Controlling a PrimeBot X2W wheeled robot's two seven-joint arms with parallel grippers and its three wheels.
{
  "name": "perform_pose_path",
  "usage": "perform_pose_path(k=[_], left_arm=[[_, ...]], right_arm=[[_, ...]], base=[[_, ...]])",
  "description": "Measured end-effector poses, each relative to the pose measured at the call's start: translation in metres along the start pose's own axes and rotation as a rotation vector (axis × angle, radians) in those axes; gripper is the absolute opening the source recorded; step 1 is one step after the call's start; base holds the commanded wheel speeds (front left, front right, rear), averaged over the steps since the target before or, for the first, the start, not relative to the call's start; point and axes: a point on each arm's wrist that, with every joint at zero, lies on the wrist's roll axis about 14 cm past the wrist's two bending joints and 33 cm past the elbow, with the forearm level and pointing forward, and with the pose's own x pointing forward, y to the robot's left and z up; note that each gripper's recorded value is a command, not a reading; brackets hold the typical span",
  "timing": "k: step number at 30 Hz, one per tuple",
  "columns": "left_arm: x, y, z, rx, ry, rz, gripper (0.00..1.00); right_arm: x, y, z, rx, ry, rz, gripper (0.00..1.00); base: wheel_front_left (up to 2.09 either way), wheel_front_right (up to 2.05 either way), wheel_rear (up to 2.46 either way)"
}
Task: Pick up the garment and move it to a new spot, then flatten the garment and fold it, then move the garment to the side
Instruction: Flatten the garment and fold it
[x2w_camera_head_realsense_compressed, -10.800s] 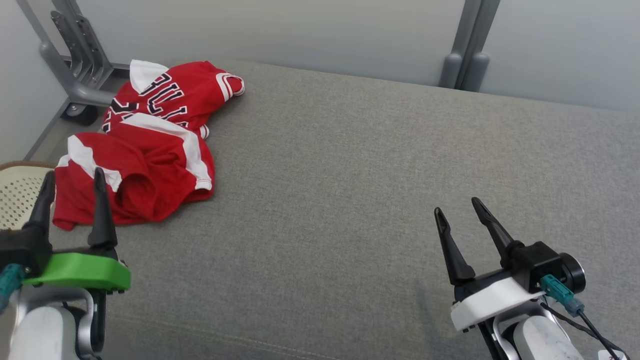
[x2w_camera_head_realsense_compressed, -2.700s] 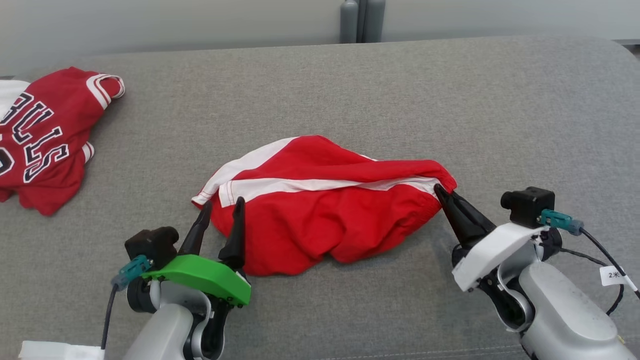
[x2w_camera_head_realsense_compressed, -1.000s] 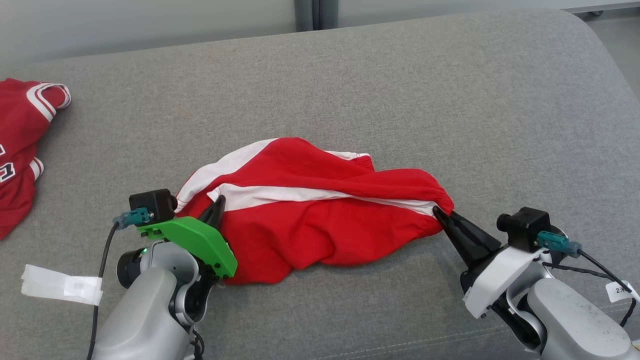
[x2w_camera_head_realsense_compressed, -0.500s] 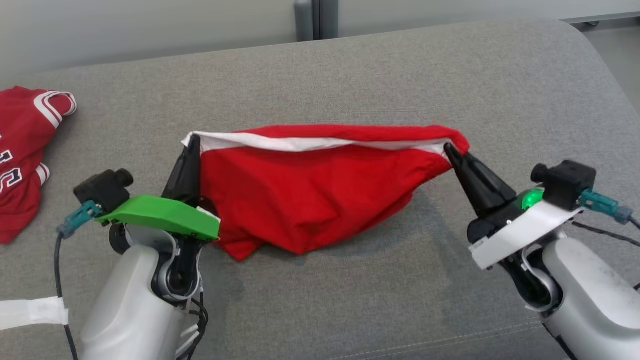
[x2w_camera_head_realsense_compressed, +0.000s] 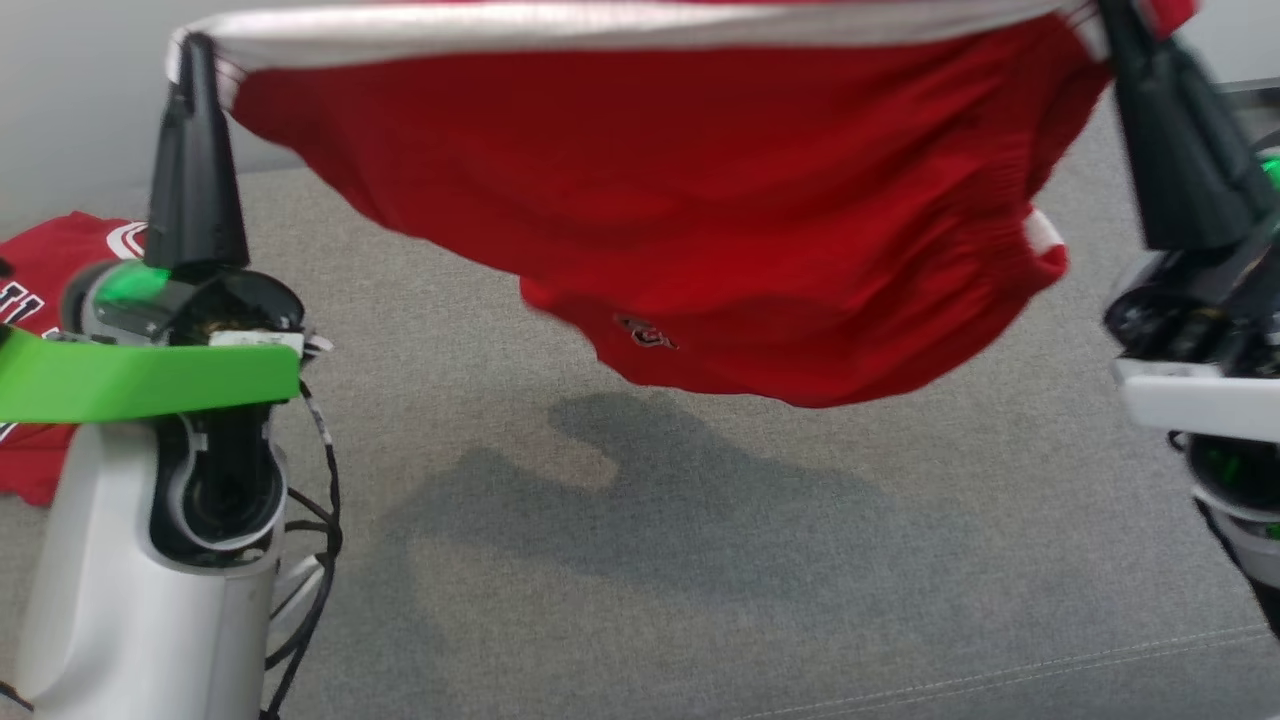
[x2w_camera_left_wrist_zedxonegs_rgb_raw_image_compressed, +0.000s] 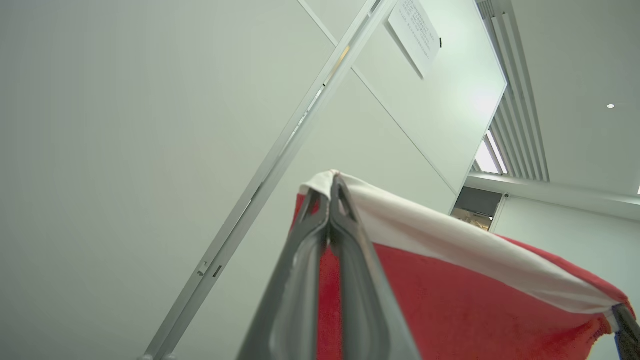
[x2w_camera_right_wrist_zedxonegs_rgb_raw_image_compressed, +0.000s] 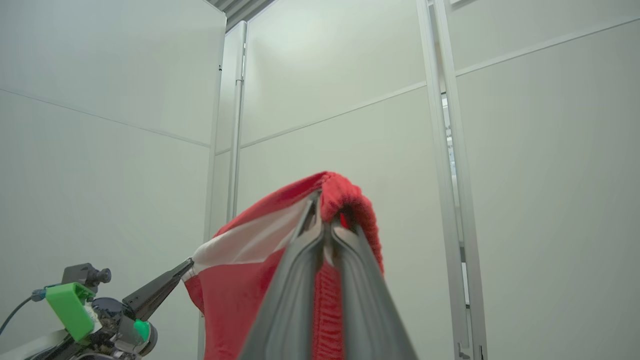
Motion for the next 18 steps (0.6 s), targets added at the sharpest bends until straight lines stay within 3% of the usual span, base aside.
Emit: perform_pose_path(k=[2, 6, 14, 16, 18], left_arm=[[0.008, -0.018, 0.015, 0.007, -0.04, -0.067, 0.0], [0.013, -0.025, 0.019, 0.044, -0.039, -0.113, 0.0], [0.003, 0.05, -0.036, 0.072, 0.197, 0.133, 0.0], [0.006, 0.069, -0.047, 0.074, 0.23, 0.195, 0.0], [0.028, 0.071, -0.04, 0.109, 0.195, 0.176, 0.0]], right_arm=[[0.006, 0.0, 0.027, -0.019, -0.081, 0.011, 0.0], [0.002, -0.009, 0.016, -0.013, -0.035, -0.005, 0.0], [-0.035, -0.038, -0.118, 0.153, 0.47, -0.118, 0.0], [-0.022, -0.052, -0.131, 0.093, 0.518, -0.11, 0.0], [0.022, -0.072, -0.11, -0.028, 0.415, -0.108, 0.0]], base=[[0.0, 0.0, 0.0], [0.0, 0.0, 0.0], [0.0, 0.0, 0.0], [0.0, 0.0, 0.0], [0.0, 0.0, 0.0]])
